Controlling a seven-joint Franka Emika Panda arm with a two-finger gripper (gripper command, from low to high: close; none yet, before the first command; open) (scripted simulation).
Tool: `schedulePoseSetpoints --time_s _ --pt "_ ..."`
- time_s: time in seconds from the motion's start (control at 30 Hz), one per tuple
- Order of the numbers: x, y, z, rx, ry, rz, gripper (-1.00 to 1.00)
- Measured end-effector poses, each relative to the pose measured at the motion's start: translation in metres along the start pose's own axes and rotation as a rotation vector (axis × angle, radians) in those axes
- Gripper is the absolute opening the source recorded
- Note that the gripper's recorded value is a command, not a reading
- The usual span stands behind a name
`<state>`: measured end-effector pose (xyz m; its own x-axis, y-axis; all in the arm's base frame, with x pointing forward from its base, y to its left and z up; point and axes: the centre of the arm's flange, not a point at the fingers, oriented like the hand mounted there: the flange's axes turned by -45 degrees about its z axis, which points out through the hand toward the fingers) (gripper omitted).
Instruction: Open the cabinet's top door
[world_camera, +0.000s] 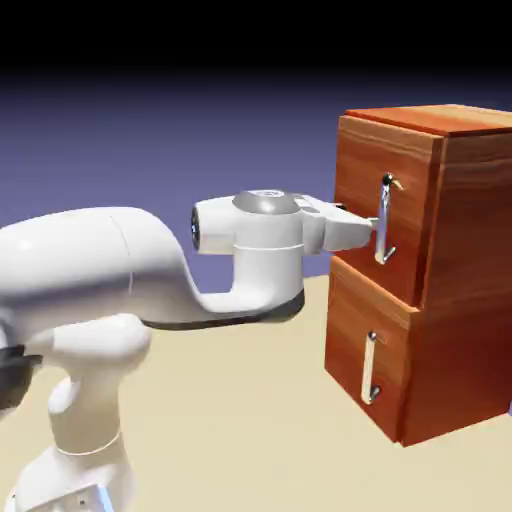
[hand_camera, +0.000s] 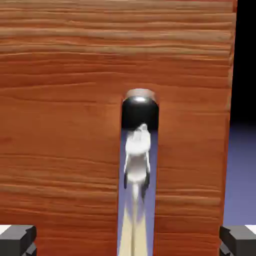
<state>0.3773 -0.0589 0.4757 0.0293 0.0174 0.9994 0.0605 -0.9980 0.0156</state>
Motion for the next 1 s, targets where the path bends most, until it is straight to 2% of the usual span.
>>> schedulePoseSetpoints --time_s 0.13,0.27,0.3,0.37,1.0 --pt "-0.009 0.004 0.006 0.012 0.030 0.015 0.00" --pt "-0.008 0.004 0.046 0.012 0.030 0.017 0.00" --pt "-0.008 0.003 0.056 0.012 0.030 0.015 -1.00" --pt "-0.008 0.003 0.056 0.012 0.030 0.015 -1.00" --pt "-0.009 -0.104 -0.038 -0.539 0.026 0.023 -1.00"
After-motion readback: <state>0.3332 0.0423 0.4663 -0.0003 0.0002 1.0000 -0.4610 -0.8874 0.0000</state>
